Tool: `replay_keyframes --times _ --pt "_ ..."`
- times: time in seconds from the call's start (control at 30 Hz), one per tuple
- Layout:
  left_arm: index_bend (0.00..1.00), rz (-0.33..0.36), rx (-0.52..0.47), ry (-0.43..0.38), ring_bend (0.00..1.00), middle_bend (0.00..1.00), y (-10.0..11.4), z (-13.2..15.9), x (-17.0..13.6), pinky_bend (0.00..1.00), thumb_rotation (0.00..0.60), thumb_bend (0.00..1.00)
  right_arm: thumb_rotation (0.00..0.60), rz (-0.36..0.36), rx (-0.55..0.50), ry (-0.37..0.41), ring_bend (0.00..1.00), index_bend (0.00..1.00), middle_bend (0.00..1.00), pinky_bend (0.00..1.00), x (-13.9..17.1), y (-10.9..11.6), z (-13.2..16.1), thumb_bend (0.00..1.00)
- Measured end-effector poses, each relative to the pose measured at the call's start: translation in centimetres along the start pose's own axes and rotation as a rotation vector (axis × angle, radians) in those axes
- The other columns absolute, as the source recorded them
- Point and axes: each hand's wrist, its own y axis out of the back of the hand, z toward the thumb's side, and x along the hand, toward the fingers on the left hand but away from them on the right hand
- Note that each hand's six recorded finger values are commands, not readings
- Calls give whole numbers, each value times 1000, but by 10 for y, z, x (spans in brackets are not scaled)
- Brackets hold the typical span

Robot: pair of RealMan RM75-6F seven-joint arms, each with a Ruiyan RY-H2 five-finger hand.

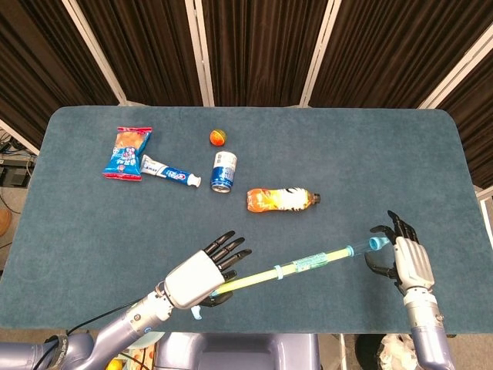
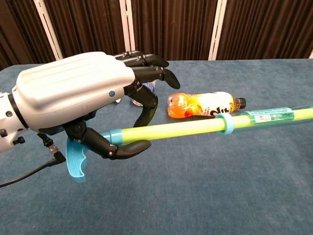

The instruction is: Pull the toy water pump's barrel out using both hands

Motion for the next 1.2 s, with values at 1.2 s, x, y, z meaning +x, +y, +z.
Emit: replay_keyframes --times 1.2 --pt "634 4 -8 -12 0 127 1 5 -2 51 600 389 600 -39 -6 -1 0 685 90 0 -1 2 -1 431"
